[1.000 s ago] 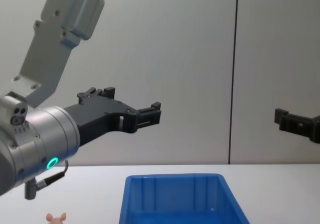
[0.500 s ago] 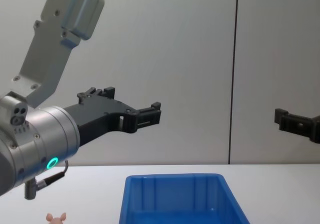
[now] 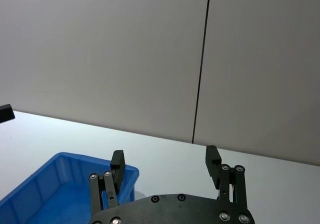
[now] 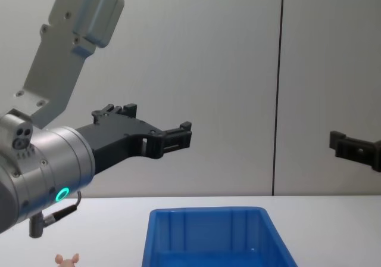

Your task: Pick up the two dolls from the table and place them into the box.

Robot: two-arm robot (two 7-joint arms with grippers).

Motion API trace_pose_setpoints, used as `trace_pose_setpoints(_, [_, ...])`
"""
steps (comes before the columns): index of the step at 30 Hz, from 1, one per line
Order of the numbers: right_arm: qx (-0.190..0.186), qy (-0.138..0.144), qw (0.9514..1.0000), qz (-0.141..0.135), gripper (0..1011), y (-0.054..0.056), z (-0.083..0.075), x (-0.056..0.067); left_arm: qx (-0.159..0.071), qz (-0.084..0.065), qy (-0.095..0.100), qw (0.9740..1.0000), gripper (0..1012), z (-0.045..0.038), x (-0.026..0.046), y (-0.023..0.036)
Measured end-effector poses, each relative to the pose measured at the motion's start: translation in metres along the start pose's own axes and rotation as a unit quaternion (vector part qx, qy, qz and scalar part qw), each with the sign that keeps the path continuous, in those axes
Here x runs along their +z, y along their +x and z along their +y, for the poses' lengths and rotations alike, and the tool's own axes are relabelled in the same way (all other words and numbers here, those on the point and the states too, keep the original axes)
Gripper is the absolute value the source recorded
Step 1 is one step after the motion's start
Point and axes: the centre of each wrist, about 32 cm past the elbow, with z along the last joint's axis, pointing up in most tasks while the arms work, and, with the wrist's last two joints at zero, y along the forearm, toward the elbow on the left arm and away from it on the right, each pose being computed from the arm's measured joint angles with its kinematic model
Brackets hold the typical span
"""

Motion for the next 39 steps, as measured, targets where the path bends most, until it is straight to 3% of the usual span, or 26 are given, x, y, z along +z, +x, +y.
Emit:
trace_pose_setpoints(9, [-0.024,-0.023,0.9993,-0.018,1001,0.011,-0.020,0.000,0.000,0.000,0.000,1.0000,1001,0.0000,0.0000,0.0000])
trace_pose_setpoints(16, [-0.057,-0.058,0.9960,-0.039,1001,0.023,-0.045,0.001,0.000,0.000,0.000,1.0000,1001,0.0000,0.0000,0.0000])
trace_pose_setpoints(21, [-0.069,-0.081,0.9932,-0.049,1001,0.029,-0.053,0.002,0.000,0.000,0.000,1.0000,1001,0.0000,0.0000,0.0000])
trace_pose_setpoints(29, [-0.078,-0.118,0.9884,-0.056,1001,0.036,-0.048,0.002,0.000,0.000,0.000,1.0000,1001,0.0000,0.0000,0.0000])
trace_pose_setpoints(39, [-0.069,-0.169,0.9825,-0.037,1001,0.038,-0.020,-0.009,0.000,0.000,0.000,1.0000,1001,0.0000,0.0000,0.0000])
